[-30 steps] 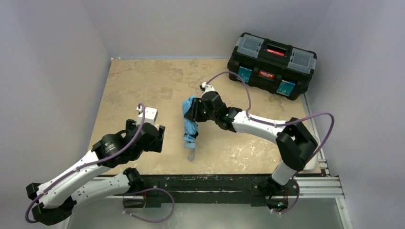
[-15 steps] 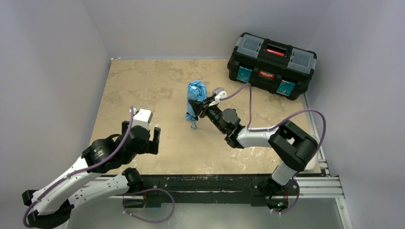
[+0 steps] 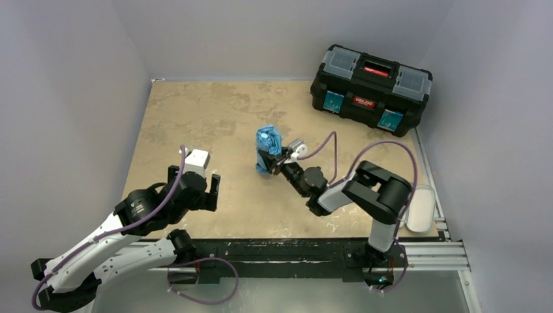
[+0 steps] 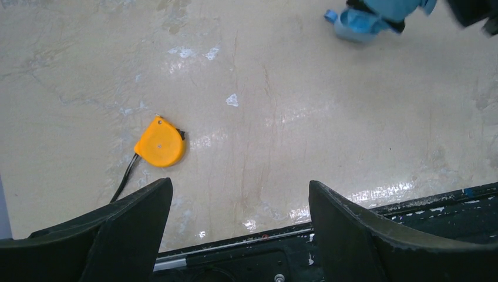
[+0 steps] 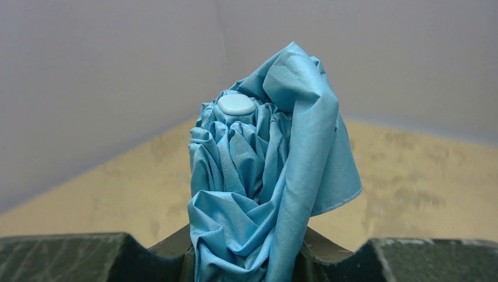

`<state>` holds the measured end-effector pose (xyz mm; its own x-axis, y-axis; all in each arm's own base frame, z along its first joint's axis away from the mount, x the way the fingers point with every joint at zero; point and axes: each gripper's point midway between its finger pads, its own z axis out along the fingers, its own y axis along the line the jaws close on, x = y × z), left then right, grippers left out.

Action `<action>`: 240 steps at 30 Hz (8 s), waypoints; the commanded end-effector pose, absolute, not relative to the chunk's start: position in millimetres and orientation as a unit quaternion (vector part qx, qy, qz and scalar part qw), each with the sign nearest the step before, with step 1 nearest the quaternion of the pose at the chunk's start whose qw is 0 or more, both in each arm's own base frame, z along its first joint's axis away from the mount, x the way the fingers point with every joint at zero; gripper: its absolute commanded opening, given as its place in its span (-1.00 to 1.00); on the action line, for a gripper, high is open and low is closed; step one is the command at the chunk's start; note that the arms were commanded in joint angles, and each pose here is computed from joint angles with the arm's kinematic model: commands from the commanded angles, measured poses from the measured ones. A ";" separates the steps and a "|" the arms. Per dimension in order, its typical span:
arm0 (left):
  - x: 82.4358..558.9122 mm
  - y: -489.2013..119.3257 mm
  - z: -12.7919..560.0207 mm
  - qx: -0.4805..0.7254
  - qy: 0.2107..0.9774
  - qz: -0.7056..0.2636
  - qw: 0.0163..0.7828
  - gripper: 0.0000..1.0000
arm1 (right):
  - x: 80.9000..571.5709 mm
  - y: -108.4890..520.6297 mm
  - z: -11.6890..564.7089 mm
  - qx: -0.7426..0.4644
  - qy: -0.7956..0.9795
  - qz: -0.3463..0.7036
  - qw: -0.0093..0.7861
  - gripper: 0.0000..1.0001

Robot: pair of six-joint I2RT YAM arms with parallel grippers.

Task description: Put away the umbrella

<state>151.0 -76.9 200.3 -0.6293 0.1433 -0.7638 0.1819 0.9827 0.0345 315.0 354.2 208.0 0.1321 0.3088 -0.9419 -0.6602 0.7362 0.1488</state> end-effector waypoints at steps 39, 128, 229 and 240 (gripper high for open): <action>198.6 -328.7 190.0 0.207 0.885 -0.249 0.335 0.49 | 293.3 166.0 523.2 0.059 0.537 0.164 0.826 -1.00; 166.5 -101.7 188.4 0.152 0.901 -0.035 0.404 0.43 | 430.1 378.0 112.0 -0.090 0.888 0.332 0.305 0.98; 163.0 -90.7 202.5 0.121 0.889 -0.051 0.439 0.42 | 314.1 341.7 142.8 -0.023 0.910 0.294 0.293 0.59; 164.4 -92.2 199.7 0.124 0.893 -0.043 0.431 0.41 | 365.5 384.4 143.5 -0.069 0.909 0.281 0.299 0.98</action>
<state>161.5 -93.6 193.4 -0.6112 0.2126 -0.7624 0.2832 0.9582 0.0402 349.2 379.1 156.8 -0.8084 0.0895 -0.5818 -0.2866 0.8035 0.5218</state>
